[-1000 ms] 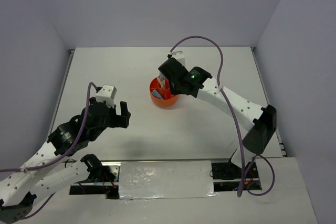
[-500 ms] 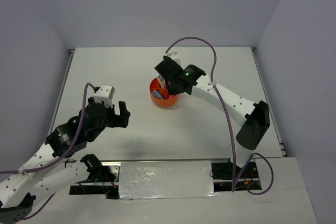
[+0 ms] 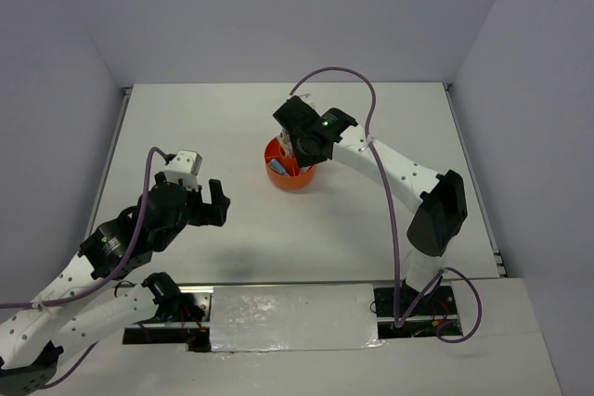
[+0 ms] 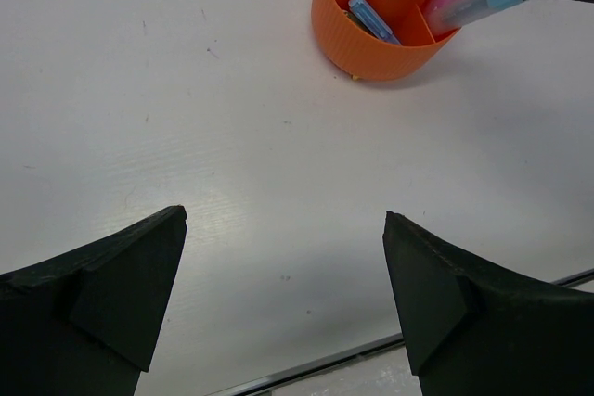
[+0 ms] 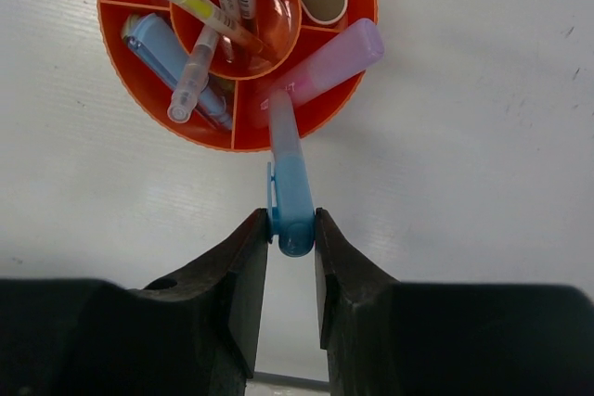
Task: Sort the stationery into containers
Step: Place the pen in the storage box, then reset both arms
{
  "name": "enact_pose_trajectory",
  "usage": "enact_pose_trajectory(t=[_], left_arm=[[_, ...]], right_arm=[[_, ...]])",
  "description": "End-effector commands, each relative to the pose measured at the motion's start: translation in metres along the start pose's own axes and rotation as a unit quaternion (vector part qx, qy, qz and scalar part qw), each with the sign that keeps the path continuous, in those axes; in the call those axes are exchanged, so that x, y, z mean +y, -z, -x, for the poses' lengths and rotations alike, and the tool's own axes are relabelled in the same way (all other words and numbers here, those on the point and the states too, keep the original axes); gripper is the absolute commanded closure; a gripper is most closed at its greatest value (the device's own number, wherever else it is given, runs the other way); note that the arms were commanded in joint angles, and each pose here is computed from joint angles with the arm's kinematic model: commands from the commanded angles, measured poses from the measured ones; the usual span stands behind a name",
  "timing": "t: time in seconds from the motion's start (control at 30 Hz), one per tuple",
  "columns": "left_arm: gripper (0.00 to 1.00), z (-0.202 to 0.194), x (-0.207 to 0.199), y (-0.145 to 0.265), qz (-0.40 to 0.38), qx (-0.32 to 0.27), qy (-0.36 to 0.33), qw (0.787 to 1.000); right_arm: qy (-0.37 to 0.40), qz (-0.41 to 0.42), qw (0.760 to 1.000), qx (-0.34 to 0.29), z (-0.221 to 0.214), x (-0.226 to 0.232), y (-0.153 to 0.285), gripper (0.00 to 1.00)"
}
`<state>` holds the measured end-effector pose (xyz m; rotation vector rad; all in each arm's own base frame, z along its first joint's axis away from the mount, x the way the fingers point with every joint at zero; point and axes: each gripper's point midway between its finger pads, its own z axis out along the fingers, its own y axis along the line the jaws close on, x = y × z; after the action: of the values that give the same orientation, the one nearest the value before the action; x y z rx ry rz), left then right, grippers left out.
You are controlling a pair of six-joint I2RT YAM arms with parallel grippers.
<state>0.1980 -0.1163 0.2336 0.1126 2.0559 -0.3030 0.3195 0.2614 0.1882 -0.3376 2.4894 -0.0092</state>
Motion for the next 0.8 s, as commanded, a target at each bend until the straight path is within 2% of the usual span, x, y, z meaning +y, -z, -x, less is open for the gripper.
enact_pose_trajectory(t=[0.0,0.07,0.13,0.2,0.23,0.27,0.4,0.5,0.53,0.6,0.63,0.67,0.7,0.73,0.77], left_arm=[[0.01,0.008,-0.006,0.001,-0.016,-0.015,-0.001,1.0],[0.01,0.007,-0.007,0.0,-0.021,-0.014,-0.003,1.0],[0.01,0.007,-0.008,0.0,-0.022,-0.013,-0.003,1.0],[0.01,0.007,-0.008,0.0,-0.023,-0.013,-0.004,1.0],[0.01,0.006,-0.008,0.0,-0.024,-0.012,-0.003,1.0],[0.01,0.007,-0.008,0.0,-0.023,-0.014,-0.003,1.0],[0.01,0.007,-0.006,0.0,-0.015,-0.014,0.0,1.0],[0.01,0.008,-0.001,-0.001,0.001,-0.014,0.004,1.0],[0.01,0.008,0.001,-0.003,0.011,-0.011,0.006,1.0],[0.01,0.011,0.013,-0.002,0.044,-0.015,0.018,0.999],[0.01,0.015,0.019,-0.001,0.063,-0.02,0.029,0.997],[0.01,0.019,0.029,0.001,0.092,-0.031,0.045,0.994],[0.01,0.021,0.036,0.004,0.108,-0.034,0.048,0.992],[0.01,0.027,0.039,0.009,0.116,-0.045,0.056,0.991],[0.01,0.033,0.046,0.012,0.135,-0.057,0.062,0.987]], right_arm=[[-0.004,0.02,1.0,-0.003,0.014,-0.001,0.004,0.67],[-0.008,0.021,1.0,-0.007,0.019,-0.004,0.004,0.56],[-0.007,0.02,1.0,-0.009,0.024,-0.006,0.002,0.48],[-0.008,0.019,1.0,-0.014,0.034,-0.011,0.005,0.33],[-0.007,0.018,1.0,-0.015,0.038,-0.012,0.005,0.28],[-0.006,0.014,1.0,-0.012,0.04,-0.013,0.002,0.01],[-0.016,0.002,0.999,-0.036,0.061,-0.022,0.023,0.0],[-0.038,0.02,0.996,-0.08,0.072,-0.027,0.047,0.0],[-0.049,0.041,0.992,-0.111,0.078,-0.03,0.072,0.0],[-0.061,0.058,0.987,-0.136,0.071,-0.028,0.081,0.0],[-0.078,0.072,0.979,-0.177,0.073,-0.038,0.114,0.0],[-0.081,0.079,0.975,-0.191,0.064,-0.037,0.111,0.0],[-0.092,0.102,0.961,-0.241,0.061,-0.044,0.15,0.0],[-0.087,0.098,0.962,-0.238,0.041,-0.046,0.142,0.0],[-0.099,0.107,0.953,-0.265,0.039,-0.05,0.155,0.0]])
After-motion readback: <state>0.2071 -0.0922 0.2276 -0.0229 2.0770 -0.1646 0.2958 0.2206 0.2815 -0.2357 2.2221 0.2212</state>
